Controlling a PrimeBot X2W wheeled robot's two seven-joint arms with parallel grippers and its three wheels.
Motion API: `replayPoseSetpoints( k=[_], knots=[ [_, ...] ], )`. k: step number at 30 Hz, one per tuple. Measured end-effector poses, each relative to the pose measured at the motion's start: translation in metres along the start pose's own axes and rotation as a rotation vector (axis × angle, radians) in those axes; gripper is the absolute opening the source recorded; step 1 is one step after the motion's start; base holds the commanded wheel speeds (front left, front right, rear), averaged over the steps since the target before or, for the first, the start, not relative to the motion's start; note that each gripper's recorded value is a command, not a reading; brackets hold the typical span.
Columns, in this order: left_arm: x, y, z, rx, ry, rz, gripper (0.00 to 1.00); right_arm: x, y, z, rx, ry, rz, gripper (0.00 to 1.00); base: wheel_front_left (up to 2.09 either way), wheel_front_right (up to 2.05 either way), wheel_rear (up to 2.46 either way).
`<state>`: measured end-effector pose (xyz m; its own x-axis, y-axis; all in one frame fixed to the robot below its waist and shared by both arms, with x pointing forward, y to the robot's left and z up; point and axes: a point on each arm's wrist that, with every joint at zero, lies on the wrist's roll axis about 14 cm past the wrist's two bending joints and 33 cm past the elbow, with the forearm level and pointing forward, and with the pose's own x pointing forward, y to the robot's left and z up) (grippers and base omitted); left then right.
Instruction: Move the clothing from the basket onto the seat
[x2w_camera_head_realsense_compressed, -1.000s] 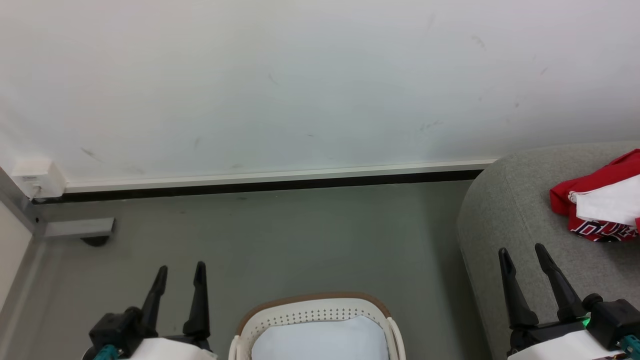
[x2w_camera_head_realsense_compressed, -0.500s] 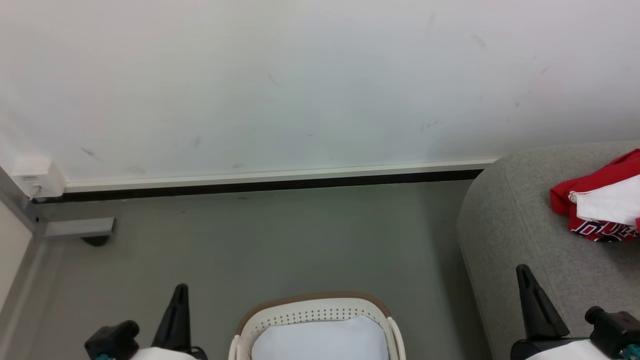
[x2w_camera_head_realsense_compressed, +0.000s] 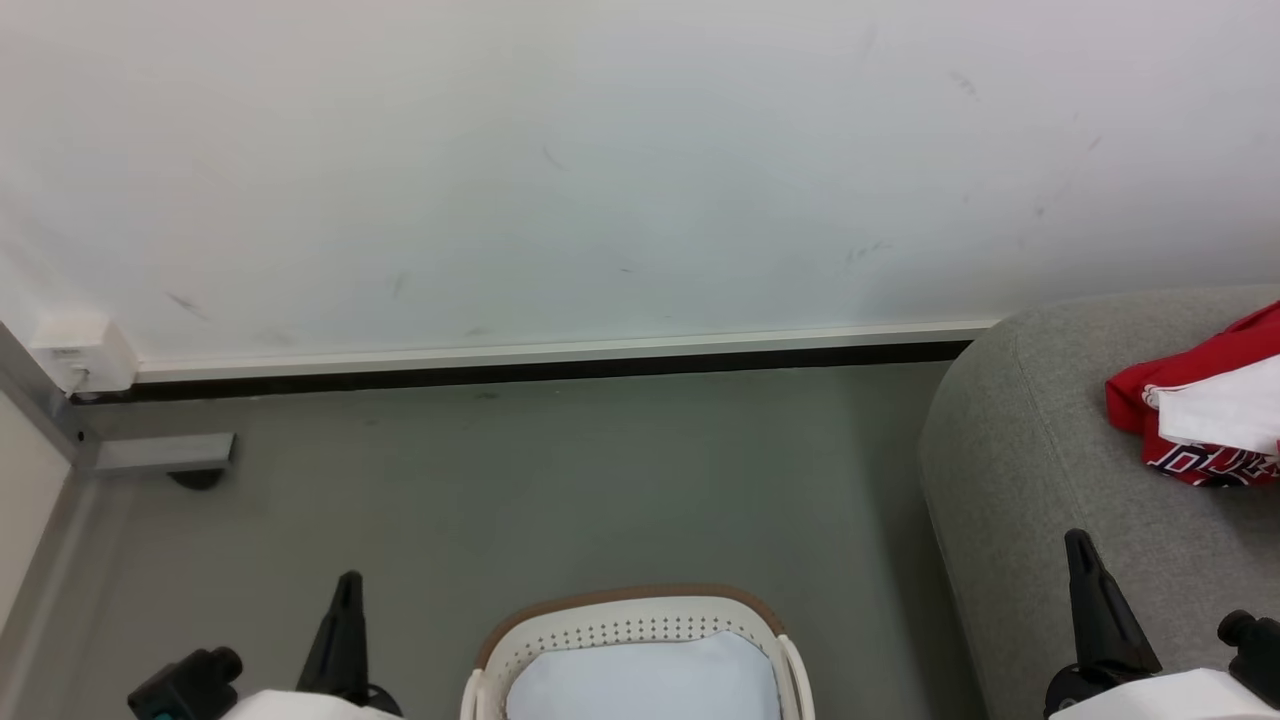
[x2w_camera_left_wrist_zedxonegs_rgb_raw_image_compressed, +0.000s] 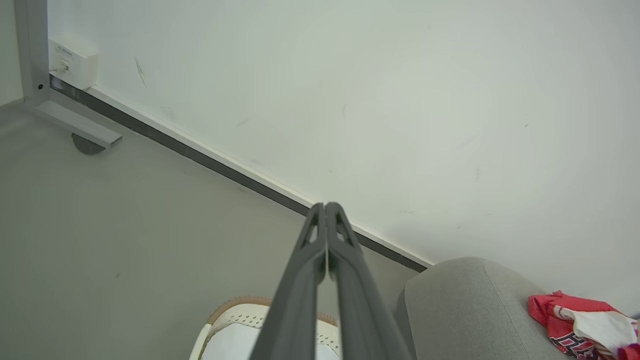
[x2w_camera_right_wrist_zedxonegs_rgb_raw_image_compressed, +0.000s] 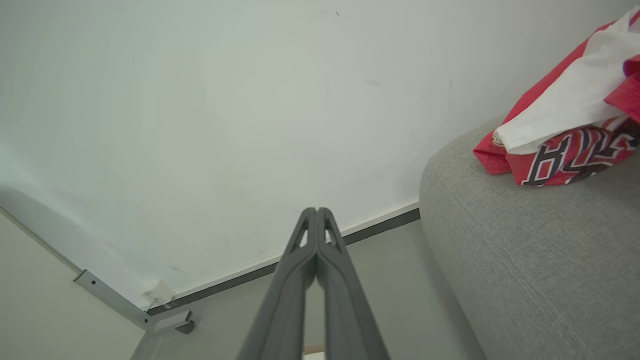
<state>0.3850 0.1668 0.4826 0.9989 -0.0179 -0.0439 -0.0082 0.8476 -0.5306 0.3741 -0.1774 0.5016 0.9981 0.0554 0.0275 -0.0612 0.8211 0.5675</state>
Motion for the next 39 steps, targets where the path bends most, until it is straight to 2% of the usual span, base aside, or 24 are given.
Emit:
replayPoseSetpoints(
  k=[22, 39],
  knots=[
    [0.002, 0.008, 0.006, -0.306, 0.009, 0.035, 0.00, 0.002, -0.011, 0.003, 0.290, 0.000, -0.062, 0.00, 0.00, 0.00, 0.00],
    [0.002, 0.012, 0.010, -0.497, 0.011, 0.043, 0.00, 0.004, -0.017, 0.006, 0.464, -0.005, -0.083, 0.00, 0.00, 0.00, 0.00]
  ],
)
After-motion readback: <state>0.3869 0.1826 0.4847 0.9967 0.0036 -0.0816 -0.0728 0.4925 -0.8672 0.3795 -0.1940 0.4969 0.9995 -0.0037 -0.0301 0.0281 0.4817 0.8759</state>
